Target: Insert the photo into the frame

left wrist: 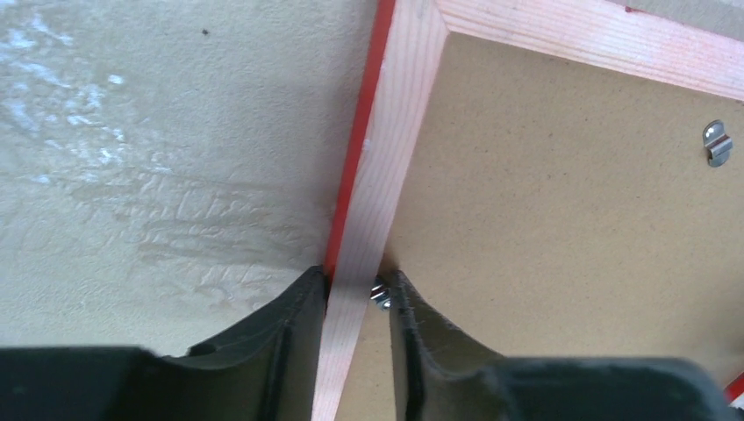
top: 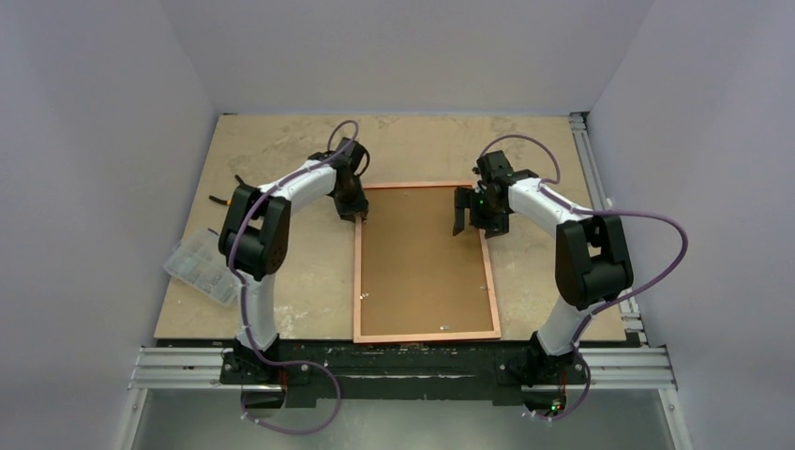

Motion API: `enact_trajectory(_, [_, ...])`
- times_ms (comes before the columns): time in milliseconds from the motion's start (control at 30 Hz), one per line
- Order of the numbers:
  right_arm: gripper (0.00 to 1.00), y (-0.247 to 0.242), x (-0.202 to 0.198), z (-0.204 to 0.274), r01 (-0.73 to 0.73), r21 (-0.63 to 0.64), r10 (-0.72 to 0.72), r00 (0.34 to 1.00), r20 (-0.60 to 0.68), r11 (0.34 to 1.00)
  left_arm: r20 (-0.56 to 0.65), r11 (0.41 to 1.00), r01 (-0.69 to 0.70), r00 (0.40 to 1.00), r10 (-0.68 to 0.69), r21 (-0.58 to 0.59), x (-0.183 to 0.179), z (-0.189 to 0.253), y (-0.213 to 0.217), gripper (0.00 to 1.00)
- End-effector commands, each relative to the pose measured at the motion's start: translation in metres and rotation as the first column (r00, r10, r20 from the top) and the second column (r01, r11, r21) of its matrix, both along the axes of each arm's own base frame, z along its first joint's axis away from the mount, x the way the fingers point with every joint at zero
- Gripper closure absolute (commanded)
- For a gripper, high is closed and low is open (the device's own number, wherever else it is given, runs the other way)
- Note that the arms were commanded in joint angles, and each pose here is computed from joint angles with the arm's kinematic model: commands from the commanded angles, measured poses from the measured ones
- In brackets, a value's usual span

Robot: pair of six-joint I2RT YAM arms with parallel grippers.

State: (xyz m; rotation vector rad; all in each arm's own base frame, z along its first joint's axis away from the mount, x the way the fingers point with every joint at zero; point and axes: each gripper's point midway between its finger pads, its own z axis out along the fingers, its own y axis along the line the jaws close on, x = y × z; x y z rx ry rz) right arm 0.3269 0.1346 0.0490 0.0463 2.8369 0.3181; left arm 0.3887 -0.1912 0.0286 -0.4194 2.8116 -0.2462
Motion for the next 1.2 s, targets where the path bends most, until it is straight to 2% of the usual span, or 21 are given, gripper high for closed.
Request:
enact_trajectory(0, [0.17,0.014,-0.016,-0.019,-0.034,0.06,0.039,0.997,-0.073,0.998,-0.008,0.998,-0.007,1.0,0.008,0.055,0.002,-0.015,0.014,0.78])
enact_trajectory(200, [0.17,0.014,-0.016,-0.017,-0.034,0.065,0.039,0.997,-0.071,0.997,0.0,0.999,0.02,1.0,-0.02,0.027,0.001,-0.015,0.009,1.0])
enact_trajectory(367, [0.17,0.013,-0.018,-0.017,-0.033,0.062,0.038,0.996,-0.078,0.998,0.01,0.999,0.04,0.999,-0.04,-0.025,-0.003,-0.006,0.002,1.0])
enact_trajectory(400, [0.17,0.013,-0.019,-0.018,-0.033,0.061,0.038,0.996,-0.078,0.998,0.017,0.998,0.043,0.999,-0.042,-0.036,-0.005,-0.002,0.001,0.98])
enact_trajectory(467, [0.17,0.012,-0.02,-0.018,-0.031,0.059,0.036,0.996,-0.08,0.998,0.04,0.996,0.044,0.998,-0.041,-0.076,-0.008,0.01,-0.001,0.85])
enact_trajectory(567, [0.17,0.011,-0.023,-0.02,-0.026,0.056,0.031,0.996,-0.086,0.998,0.067,0.983,0.036,0.997,-0.024,-0.179,-0.02,0.028,-0.004,0.57])
enact_trajectory(633, [0.17,0.011,-0.025,-0.021,-0.024,0.056,0.029,0.996,-0.088,0.998,0.076,0.969,0.024,0.997,-0.005,-0.245,-0.035,0.035,-0.006,0.44])
enact_trajectory(733, [0.17,0.01,-0.029,-0.024,-0.019,0.053,0.024,0.995,-0.096,0.998,0.072,0.938,-0.005,0.997,0.032,-0.347,-0.059,0.037,-0.012,0.4])
enact_trajectory(900, [0.17,0.007,-0.041,-0.027,-0.009,0.054,0.015,0.993,-0.116,0.998,0.07,0.888,-0.021,0.996,0.06,-0.459,-0.085,0.038,-0.019,0.39])
enact_trajectory(1167, [0.18,0.005,-0.084,-0.036,0.017,0.096,0.001,0.983,-0.182,0.995,0.07,0.873,0.027,0.997,0.009,-0.487,-0.066,0.047,-0.042,0.39])
